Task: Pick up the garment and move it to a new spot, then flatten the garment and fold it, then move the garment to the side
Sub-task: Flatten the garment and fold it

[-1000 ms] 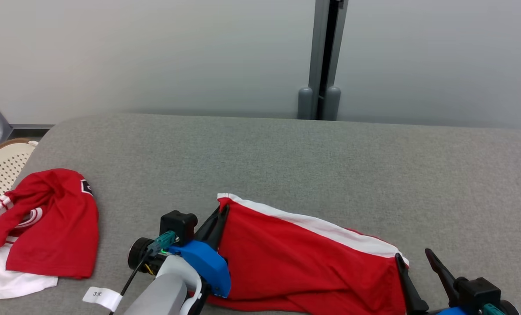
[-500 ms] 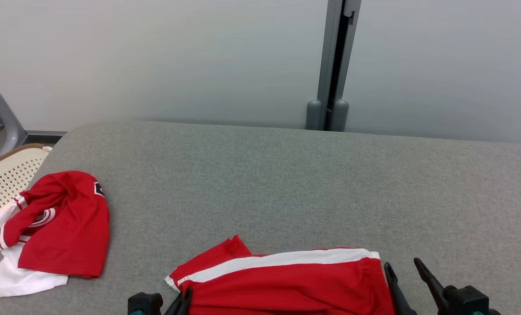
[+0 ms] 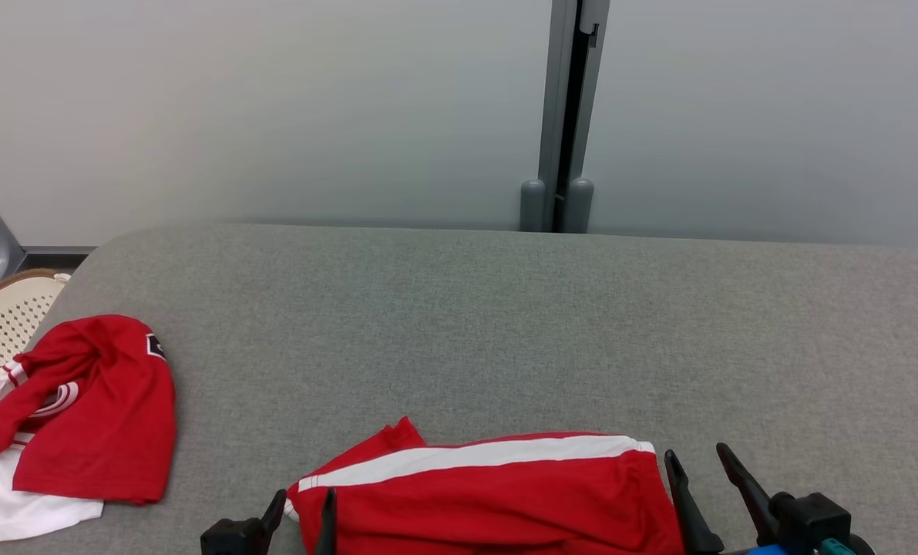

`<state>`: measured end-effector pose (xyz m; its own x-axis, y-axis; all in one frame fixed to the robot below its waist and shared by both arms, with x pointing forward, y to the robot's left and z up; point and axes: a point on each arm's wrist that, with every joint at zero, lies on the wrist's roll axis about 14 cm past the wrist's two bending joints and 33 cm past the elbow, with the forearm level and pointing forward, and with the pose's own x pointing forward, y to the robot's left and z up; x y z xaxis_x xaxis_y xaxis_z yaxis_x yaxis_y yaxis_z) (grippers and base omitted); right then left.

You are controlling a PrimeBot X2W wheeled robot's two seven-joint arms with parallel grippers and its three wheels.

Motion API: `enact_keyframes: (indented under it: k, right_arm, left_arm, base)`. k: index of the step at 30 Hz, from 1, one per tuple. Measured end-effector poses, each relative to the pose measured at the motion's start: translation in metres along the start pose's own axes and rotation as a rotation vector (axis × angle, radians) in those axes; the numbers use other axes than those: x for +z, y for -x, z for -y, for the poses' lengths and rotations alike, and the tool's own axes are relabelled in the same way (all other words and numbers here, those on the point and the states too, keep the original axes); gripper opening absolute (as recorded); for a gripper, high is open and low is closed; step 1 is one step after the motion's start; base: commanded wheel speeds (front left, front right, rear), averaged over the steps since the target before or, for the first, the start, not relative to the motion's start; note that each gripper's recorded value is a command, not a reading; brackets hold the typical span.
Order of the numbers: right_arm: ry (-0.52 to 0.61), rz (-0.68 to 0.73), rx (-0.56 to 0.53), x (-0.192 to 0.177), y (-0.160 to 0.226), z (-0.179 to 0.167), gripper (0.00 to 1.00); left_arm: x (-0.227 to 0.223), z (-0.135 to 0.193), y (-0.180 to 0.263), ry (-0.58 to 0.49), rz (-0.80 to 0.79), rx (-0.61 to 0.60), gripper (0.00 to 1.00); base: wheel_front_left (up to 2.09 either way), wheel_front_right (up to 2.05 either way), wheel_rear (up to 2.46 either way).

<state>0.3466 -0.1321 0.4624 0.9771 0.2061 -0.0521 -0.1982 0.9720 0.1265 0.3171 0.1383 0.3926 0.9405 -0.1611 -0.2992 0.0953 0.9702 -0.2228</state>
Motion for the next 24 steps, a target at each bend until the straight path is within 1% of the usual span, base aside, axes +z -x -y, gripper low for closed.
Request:
enact_keyframes:
  k: [7, 15, 19, 24]
  right_arm:
    - [-0.007, -0.010, -0.005, -0.003, 0.001, 0.000, 1.00]
    - [-0.012, -0.029, -0.007, -0.010, -0.001, 0.000, 1.00]
    - [-0.012, -0.039, -0.005, -0.013, -0.002, 0.000, 1.00]
    - [-0.012, -0.051, -0.010, -0.016, -0.002, 0.001, 1.00]
  left_arm:
    - [-0.004, -0.001, -0.001, -0.002, -0.012, 0.000, 1.00]
    - [-0.008, -0.001, -0.011, 0.047, -0.040, -0.007, 1.00]
    - [-0.022, -0.002, -0.015, 0.074, -0.095, 0.001, 1.00]
    - [-0.025, -0.002, -0.022, 0.087, -0.122, 0.000, 1.00]
  base:
    - [0.00, 0.00, 0.00]
    - [0.00, 0.00, 0.00]
    - [0.00, 0.00, 0.00]
    - [0.00, 0.00, 0.00]
